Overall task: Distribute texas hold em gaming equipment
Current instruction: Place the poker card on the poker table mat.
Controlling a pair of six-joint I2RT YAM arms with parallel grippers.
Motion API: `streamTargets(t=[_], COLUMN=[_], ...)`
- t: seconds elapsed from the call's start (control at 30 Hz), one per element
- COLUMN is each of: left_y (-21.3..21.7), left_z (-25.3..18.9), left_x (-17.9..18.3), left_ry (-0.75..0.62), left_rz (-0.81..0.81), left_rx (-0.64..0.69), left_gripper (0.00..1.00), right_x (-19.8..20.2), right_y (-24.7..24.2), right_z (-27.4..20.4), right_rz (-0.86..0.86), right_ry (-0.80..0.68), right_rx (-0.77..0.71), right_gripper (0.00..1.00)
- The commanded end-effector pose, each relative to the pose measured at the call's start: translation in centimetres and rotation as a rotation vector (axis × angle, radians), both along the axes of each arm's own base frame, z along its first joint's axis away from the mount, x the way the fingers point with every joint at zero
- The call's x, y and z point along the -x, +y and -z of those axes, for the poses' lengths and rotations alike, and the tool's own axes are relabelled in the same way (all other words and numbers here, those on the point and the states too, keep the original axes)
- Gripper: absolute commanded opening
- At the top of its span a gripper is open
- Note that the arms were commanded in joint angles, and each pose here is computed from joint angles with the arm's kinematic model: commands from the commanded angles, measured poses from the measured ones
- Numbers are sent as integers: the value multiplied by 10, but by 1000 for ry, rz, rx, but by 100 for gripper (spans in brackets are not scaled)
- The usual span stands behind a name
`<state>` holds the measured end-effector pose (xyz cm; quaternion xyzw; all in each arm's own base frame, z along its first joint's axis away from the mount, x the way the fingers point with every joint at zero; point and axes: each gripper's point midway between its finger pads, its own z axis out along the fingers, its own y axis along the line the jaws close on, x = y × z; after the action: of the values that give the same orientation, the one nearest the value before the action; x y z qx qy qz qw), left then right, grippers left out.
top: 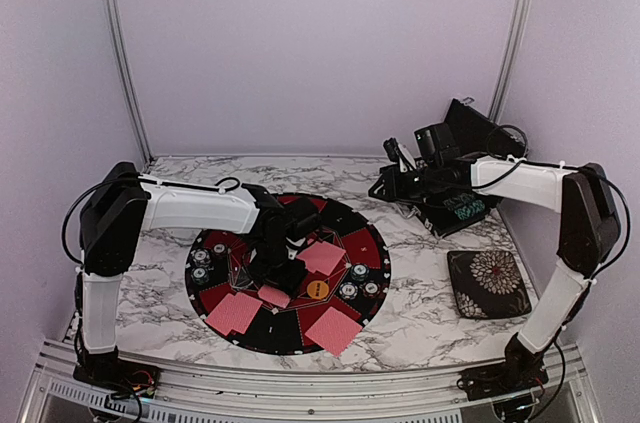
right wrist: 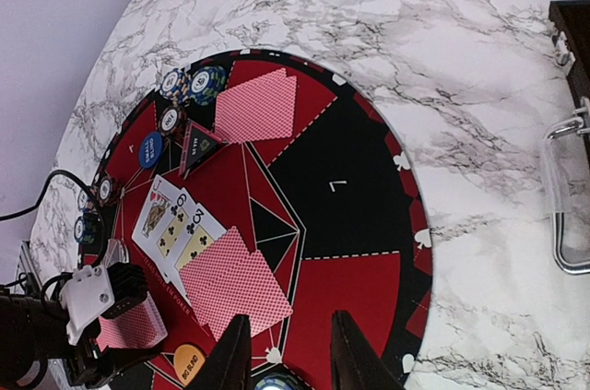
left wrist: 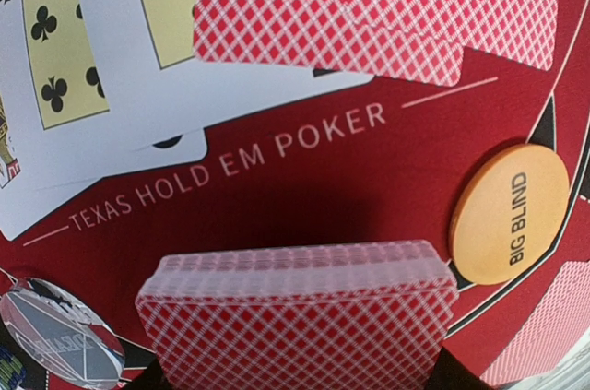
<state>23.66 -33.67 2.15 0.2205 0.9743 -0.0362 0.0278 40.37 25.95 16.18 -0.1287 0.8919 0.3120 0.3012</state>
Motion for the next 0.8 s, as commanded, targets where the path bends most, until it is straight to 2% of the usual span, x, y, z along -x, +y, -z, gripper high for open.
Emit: streamTargets(t=[0.0, 0.77], left_y=[1, -3], left_z=[10, 19], left_x=[2, 7], left_ry=[-3, 8], left_rz=[2, 15], left_rx=[-14, -21], left_gripper=[50, 54], right_x=[-4, -4], right_y=[-2, -1], right_z=[-17, -18], right_rz=[2, -1], right_ry=[-46, -45], right_rx=[-27, -35], right_gripper=[28, 28])
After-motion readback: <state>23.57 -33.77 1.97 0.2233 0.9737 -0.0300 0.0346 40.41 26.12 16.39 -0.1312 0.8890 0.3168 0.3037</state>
